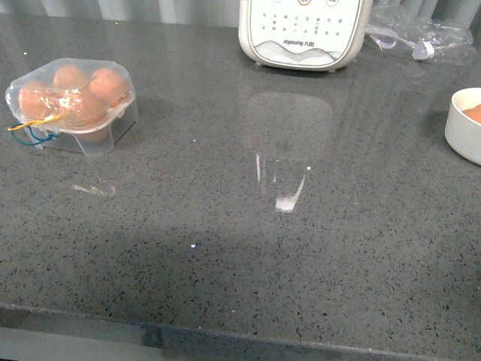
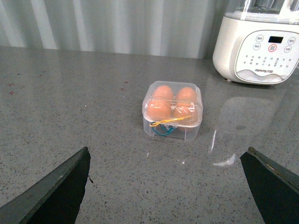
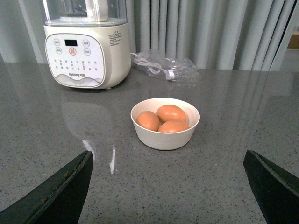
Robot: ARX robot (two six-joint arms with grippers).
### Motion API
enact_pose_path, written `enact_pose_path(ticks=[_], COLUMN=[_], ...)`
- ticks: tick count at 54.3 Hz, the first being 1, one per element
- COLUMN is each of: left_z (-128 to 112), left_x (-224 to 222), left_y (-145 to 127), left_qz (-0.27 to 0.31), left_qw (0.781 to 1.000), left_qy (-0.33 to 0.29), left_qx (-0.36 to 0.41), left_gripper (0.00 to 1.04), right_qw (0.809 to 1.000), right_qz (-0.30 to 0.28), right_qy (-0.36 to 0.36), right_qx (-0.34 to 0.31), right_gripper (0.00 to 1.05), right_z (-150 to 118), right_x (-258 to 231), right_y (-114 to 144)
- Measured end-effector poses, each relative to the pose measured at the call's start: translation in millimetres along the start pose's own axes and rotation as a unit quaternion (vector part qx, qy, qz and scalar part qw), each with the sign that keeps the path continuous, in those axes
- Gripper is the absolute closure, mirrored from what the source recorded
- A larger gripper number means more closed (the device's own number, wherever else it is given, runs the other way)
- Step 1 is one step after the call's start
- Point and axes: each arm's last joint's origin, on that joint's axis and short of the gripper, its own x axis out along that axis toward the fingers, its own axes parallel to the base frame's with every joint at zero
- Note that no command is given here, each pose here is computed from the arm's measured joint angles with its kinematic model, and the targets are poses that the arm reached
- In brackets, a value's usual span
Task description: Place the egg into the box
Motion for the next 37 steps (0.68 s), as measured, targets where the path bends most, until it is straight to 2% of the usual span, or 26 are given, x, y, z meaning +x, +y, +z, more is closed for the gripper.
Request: enact_pose_path(ticks=[37], left_z=[0.0], left_x=[0.0], left_y=[0.0], left_qz=[0.000], left_qw=[1.000], left_qy=[0.000], left_qx=[0.000], left_gripper=[0.07], right_qw=[1.000], right_qz=[0.000], right_qy=[0.000], right_qx=[0.000], right_gripper=[0.07], right_z=[0.0], right_x=[0.0], right_y=[0.0])
